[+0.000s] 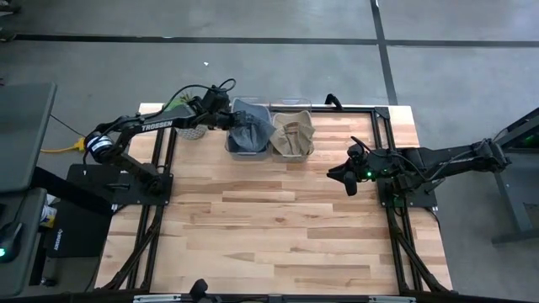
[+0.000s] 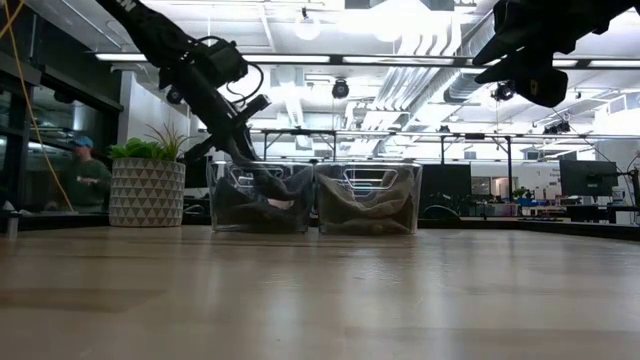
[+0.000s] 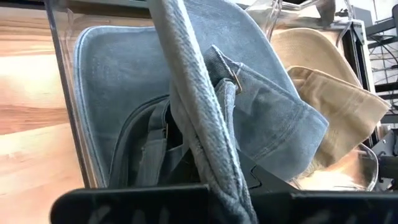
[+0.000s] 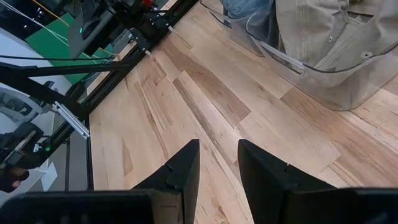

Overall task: Pick & Place hat
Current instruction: Put the gray cap into the left transparent bin

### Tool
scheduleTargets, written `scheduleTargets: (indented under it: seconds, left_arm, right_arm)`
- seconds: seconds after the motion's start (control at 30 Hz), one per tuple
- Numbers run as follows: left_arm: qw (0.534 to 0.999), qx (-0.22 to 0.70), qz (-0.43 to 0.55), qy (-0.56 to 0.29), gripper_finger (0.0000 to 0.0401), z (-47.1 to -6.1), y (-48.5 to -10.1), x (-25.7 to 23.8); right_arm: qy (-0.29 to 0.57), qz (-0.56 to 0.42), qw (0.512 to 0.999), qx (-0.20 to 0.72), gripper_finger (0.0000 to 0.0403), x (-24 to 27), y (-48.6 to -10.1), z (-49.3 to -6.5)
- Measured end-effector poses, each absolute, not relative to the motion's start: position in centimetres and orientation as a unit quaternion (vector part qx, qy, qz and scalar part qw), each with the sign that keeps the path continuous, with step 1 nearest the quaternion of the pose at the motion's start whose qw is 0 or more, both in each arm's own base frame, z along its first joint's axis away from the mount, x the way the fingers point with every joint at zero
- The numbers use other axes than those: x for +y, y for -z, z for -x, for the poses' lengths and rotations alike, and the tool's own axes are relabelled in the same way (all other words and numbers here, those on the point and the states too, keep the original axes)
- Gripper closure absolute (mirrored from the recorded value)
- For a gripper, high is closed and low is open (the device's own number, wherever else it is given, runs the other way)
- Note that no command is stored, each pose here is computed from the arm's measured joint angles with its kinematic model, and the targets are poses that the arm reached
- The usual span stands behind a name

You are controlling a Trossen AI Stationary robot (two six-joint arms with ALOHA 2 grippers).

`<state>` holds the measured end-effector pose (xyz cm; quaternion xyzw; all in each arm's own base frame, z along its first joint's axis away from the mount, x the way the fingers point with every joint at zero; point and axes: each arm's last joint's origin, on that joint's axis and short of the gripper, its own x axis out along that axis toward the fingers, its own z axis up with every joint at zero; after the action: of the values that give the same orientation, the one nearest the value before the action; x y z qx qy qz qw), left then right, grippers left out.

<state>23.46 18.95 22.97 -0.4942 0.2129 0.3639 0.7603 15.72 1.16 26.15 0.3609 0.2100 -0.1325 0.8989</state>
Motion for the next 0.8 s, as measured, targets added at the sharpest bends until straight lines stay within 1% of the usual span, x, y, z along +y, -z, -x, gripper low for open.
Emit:
scheduleTargets:
  seconds: [0.2, 0.3, 0.4, 0.67, 0.8]
  left_arm:
    - [0.761, 0.213, 0.493, -0.363, 0.0396, -23.47, -22.98, 18.96]
    - [0.767, 0.218, 0.483, -0.360, 0.0383, -23.46, -22.97, 18.95]
    - [0.773, 0.223, 0.479, -0.351, 0.0355, -23.50, -22.99, 18.92]
    - [0.769, 0.234, 0.486, -0.342, 0.0248, -23.30, -23.02, 18.66]
    - [0.759, 0.250, 0.492, -0.345, 0.0216, -23.00, -22.89, 18.40]
  right_arm:
    - [0.132, -0.359, 0.900, 0.210, 0.0298, 1.17, -26.15, -15.72]
    - [0.132, -0.359, 0.900, 0.210, 0.0298, 1.17, -26.15, -15.72]
    - [0.132, -0.358, 0.900, 0.210, 0.0298, 1.16, -26.15, -15.72]
    - [0.132, -0.358, 0.900, 0.211, 0.0298, 1.17, -26.14, -15.72]
    - [0.130, -0.359, 0.900, 0.211, 0.0298, 1.17, -26.14, -15.72]
